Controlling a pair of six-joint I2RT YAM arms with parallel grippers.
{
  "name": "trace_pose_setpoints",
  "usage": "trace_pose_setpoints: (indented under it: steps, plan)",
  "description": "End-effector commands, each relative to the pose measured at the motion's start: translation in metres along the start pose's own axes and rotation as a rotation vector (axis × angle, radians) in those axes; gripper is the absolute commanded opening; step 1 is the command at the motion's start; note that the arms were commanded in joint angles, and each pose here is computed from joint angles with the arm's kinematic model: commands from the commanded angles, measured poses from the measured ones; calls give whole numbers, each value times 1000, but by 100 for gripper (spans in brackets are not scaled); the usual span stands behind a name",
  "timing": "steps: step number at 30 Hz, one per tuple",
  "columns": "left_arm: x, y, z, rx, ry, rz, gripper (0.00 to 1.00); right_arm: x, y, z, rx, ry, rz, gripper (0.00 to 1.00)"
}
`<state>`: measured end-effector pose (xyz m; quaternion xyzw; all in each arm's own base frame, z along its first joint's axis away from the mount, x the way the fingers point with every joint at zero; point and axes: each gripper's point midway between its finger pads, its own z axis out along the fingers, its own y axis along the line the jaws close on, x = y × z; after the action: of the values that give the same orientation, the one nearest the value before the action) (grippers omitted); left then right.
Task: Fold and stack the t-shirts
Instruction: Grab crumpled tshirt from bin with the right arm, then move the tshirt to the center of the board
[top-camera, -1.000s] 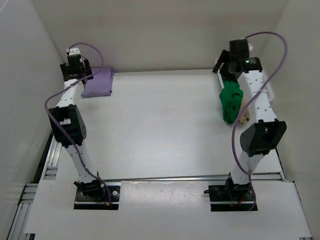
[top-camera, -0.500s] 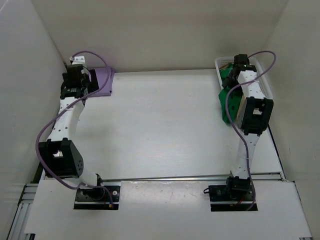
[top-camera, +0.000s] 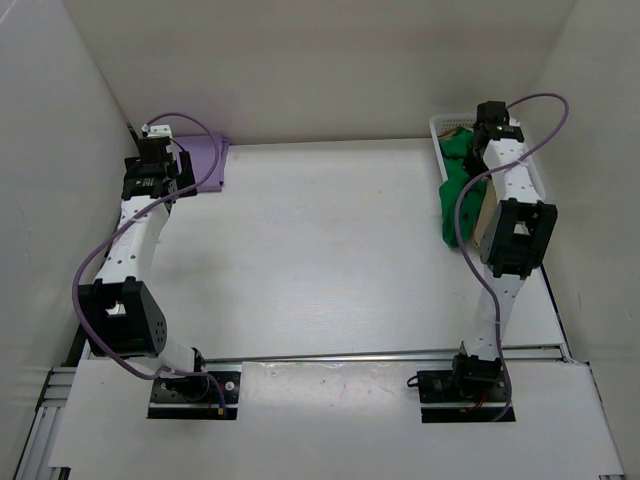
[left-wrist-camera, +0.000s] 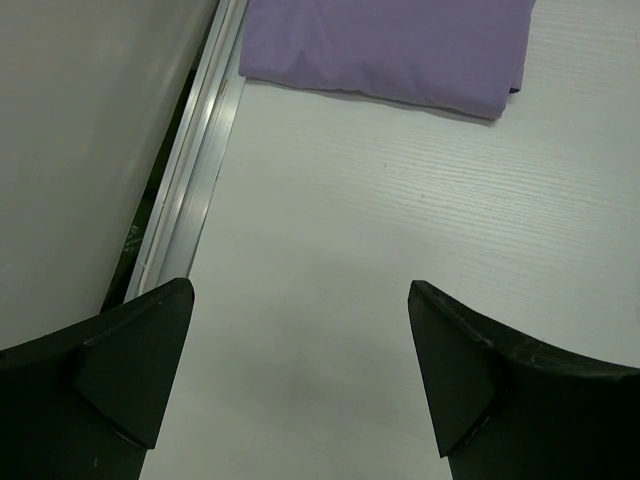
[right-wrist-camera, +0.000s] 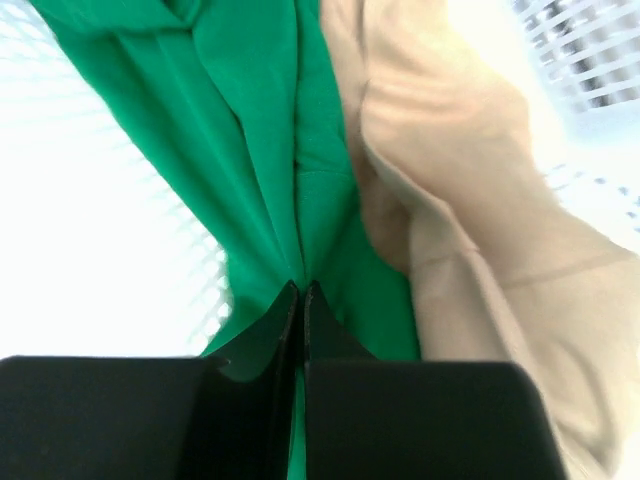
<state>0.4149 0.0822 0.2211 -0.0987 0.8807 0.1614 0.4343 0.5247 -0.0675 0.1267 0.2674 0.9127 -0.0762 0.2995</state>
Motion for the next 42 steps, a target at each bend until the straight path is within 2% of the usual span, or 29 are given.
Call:
trace_pose_setpoints:
  steps: [1,3,6,7,10,14,18,21,23,26,29,30,31,32,33,34,35,36,38,42]
  plan:
    - [-26,14,-25,-32,-72,-29,100,-65,-13,-81,-16,-229,62,0]
    - [-26,16,-29,-32,-76,-30,100,-88,-17,-114,-28,-313,91,0]
    - [-29,20,-40,-32,-89,-35,100,-128,-23,-190,-103,-491,136,0]
    - [-29,19,-44,-21,-89,-34,100,-142,-26,-230,-151,-579,154,0]
    - [-33,22,-56,-12,-114,-43,100,-161,-30,-320,-305,-762,195,0]
    - [-27,21,-64,9,-101,-37,100,-156,-29,-417,-532,-929,175,0]
    - [-28,18,-79,51,-114,-38,100,-111,15,-511,-932,-975,41,0]
    - [-26,15,-86,80,-111,-36,100,-63,64,-550,-1198,-901,-108,0]
    - [-23,11,-86,104,-102,-32,100,-38,89,-560,-1321,-805,-144,0]
    - [-22,8,-90,130,-100,-30,100,16,137,-570,-1504,-628,-262,0]
    - [-17,2,-92,163,-89,-25,100,51,174,-525,-1482,-460,-307,2]
    - [-14,1,-93,173,-77,-22,100,59,179,-511,-1456,-421,-310,7]
    - [-8,-3,-94,196,-64,-18,100,69,186,-490,-1413,-385,-327,16]
    - [-2,-7,-92,212,-48,-13,100,87,197,-454,-1350,-311,-348,32]
    - [4,-8,-95,224,-36,-11,100,105,202,-432,-1309,-252,-380,64]
    - [8,-14,-94,255,-24,-7,100,116,203,-410,-1261,-214,-412,76]
    - [19,-20,-98,283,9,5,100,134,209,-374,-1189,-128,-424,81]
    - [35,-25,-95,305,53,13,100,145,210,-357,-1153,-71,-435,89]
    - [56,-38,-94,344,106,40,100,176,206,-313,-1043,77,-459,93]
    - [131,-53,-74,325,309,135,100,228,202,-260,-914,231,-476,93]
